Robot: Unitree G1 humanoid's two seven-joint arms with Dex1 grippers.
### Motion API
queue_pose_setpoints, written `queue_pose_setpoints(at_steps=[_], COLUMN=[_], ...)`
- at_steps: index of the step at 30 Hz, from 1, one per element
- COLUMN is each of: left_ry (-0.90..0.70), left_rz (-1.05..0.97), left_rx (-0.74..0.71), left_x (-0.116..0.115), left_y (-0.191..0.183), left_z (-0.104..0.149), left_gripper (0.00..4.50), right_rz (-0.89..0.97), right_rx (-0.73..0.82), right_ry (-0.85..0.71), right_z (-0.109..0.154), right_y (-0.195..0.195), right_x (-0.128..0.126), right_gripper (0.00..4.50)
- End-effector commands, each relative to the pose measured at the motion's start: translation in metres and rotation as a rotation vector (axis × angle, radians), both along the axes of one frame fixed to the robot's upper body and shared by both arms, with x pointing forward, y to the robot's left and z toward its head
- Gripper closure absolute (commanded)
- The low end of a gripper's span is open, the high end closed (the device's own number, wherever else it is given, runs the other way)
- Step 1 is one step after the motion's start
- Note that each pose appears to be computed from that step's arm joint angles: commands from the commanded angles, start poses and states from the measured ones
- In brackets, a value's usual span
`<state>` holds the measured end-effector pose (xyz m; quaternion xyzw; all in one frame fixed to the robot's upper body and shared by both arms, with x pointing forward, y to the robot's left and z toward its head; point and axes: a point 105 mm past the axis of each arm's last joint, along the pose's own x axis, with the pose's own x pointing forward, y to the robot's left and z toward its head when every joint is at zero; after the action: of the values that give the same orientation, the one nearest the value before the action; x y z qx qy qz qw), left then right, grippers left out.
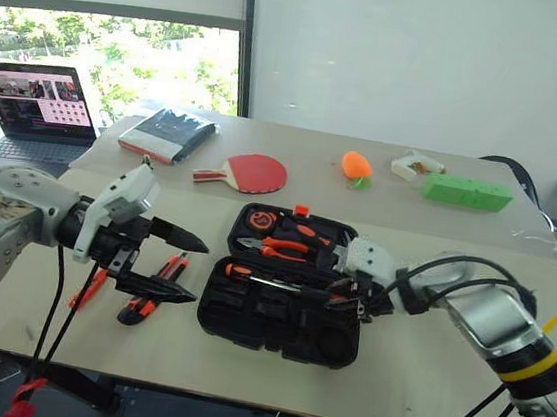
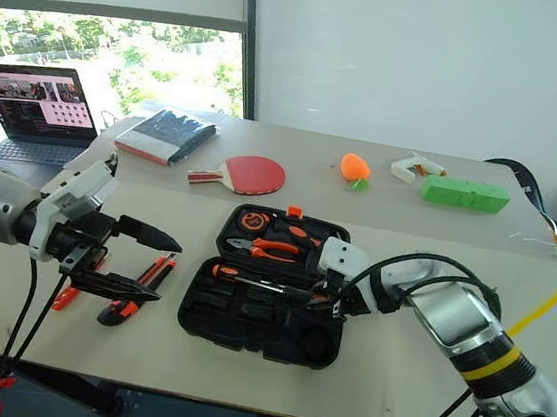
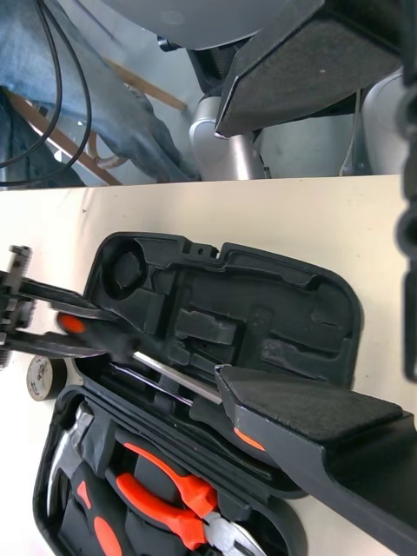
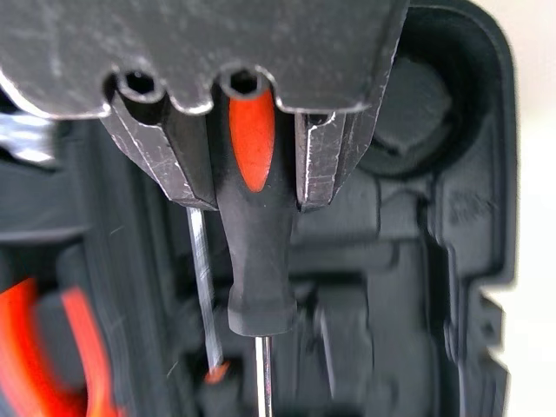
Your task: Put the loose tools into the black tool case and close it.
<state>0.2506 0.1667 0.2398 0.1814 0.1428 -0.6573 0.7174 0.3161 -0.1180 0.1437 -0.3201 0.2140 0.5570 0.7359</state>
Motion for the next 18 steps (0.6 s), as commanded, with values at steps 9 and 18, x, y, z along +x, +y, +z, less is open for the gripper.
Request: queue_pose_setpoints(at_steps=[9,18], left_ry=[-0.047,-0.054], left_rz=[0.004,0.003], left_rx=[-0.006,-0.017], left_x=[-0.005,-0.002], left_y=[-0.005,-0.007], left_z=[0.010,0.010], left_gripper=[0.00,0.00], right_rz=[0.009,0.009], right_rx=[-0.031,0.084], right_ry=[-0.034,-0.037], right_z=[-0.002,0.035], right_y=[0.007,0.017], right_x=[0.007,0.002], right_gripper=[3.51,0.67])
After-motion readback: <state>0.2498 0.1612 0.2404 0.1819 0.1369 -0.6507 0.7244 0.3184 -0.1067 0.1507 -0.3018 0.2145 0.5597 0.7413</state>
